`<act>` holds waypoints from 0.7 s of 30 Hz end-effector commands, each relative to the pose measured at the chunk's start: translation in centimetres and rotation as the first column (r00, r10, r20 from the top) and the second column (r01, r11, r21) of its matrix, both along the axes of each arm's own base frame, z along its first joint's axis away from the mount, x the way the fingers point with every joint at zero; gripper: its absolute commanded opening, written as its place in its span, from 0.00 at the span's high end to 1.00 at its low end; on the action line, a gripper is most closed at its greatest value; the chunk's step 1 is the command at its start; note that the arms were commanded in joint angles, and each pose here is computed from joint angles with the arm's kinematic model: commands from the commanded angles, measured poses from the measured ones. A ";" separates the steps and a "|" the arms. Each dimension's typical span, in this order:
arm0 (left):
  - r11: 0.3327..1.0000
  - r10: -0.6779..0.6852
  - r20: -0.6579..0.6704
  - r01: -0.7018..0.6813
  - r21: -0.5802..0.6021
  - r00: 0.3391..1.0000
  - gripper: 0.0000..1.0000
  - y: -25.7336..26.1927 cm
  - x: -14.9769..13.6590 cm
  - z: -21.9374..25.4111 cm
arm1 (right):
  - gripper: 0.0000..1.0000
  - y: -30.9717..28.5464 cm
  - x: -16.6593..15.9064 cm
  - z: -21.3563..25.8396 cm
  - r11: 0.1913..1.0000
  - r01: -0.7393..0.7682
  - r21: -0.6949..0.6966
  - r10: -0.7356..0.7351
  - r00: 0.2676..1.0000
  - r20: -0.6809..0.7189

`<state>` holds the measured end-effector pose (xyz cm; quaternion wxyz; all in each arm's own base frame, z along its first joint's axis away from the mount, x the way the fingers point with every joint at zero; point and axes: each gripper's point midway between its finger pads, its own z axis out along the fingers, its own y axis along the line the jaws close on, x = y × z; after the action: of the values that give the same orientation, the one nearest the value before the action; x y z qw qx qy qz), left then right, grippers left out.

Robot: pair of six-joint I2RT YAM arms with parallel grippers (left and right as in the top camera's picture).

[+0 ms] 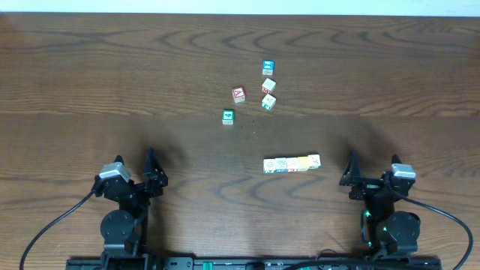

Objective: Lift 5 blocks

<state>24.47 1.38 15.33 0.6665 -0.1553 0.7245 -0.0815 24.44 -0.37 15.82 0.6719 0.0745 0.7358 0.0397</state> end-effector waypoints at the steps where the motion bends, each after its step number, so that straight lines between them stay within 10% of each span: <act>1: 1.000 0.017 -0.058 -0.017 0.009 0.998 0.19 0.3 -0.2 -1.7 | 0.01 0.2 0.0 -0.2 0.999 -0.026 -0.030 0.026 1.000 -0.004; 21: 1.000 0.017 -0.058 -0.017 0.009 0.998 0.19 0.3 -0.2 -1.7 | 0.01 0.4 0.0 -0.2 0.999 -0.037 -0.029 0.037 0.999 -0.003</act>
<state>24.47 1.38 15.33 0.6665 -0.1553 0.7245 -0.0815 24.46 0.13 15.77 0.6708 0.0552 0.7381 0.0470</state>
